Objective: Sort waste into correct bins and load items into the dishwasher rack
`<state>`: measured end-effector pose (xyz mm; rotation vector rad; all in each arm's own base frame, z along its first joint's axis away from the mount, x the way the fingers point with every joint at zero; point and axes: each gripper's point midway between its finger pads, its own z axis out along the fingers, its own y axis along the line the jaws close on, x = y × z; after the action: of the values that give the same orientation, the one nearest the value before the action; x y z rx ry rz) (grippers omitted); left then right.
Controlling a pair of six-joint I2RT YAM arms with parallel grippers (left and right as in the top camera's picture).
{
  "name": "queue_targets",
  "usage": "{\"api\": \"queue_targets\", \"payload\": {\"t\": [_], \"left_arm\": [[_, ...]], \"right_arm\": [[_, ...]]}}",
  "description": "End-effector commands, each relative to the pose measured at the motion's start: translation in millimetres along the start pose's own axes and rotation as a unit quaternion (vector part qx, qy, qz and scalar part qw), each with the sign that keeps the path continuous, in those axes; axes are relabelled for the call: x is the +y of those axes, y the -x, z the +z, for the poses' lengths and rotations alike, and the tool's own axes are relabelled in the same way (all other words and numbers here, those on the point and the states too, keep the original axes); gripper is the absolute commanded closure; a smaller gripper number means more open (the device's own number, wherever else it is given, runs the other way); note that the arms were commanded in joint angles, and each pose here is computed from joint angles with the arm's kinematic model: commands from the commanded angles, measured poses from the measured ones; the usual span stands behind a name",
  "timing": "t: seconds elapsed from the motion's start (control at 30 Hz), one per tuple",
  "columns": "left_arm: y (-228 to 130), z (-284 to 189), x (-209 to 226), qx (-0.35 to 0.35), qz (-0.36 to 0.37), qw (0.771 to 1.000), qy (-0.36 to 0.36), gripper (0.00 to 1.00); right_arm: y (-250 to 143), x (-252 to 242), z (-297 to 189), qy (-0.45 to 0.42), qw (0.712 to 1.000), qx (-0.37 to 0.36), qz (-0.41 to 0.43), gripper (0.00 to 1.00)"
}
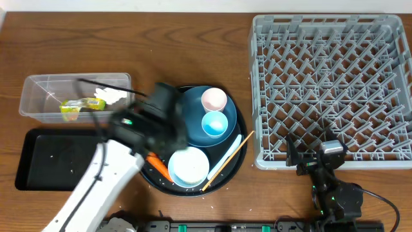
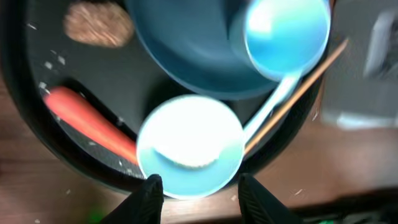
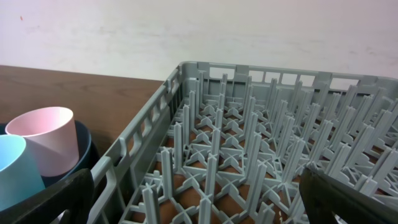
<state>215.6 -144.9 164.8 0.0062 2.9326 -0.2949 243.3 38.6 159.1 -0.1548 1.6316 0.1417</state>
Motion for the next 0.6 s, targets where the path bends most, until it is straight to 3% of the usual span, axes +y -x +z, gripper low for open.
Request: {"api": "queue_targets", "payload": {"t": [0.0,0.27,0.57], "left_arm": [[-18.3,15.8,-0.4,0.009,0.011,0.999,0.05,0.59],[-57.0,47.6,-23.8,0.031,0.049,0.997,0.052,0.6],[-68.1,80.6,-31.0,0.028,0.086,0.994,0.061,0.6]], "right_arm": [[-0.5,2.1,0.0,0.005,1.0,0.0,-0.004,0.01],[-0.5,2.1,0.0,0.005,1.0,0.0,-0.004,0.01],[-0.5,2.1,0.0,0.005,1.0,0.0,-0.004,0.01]]}}
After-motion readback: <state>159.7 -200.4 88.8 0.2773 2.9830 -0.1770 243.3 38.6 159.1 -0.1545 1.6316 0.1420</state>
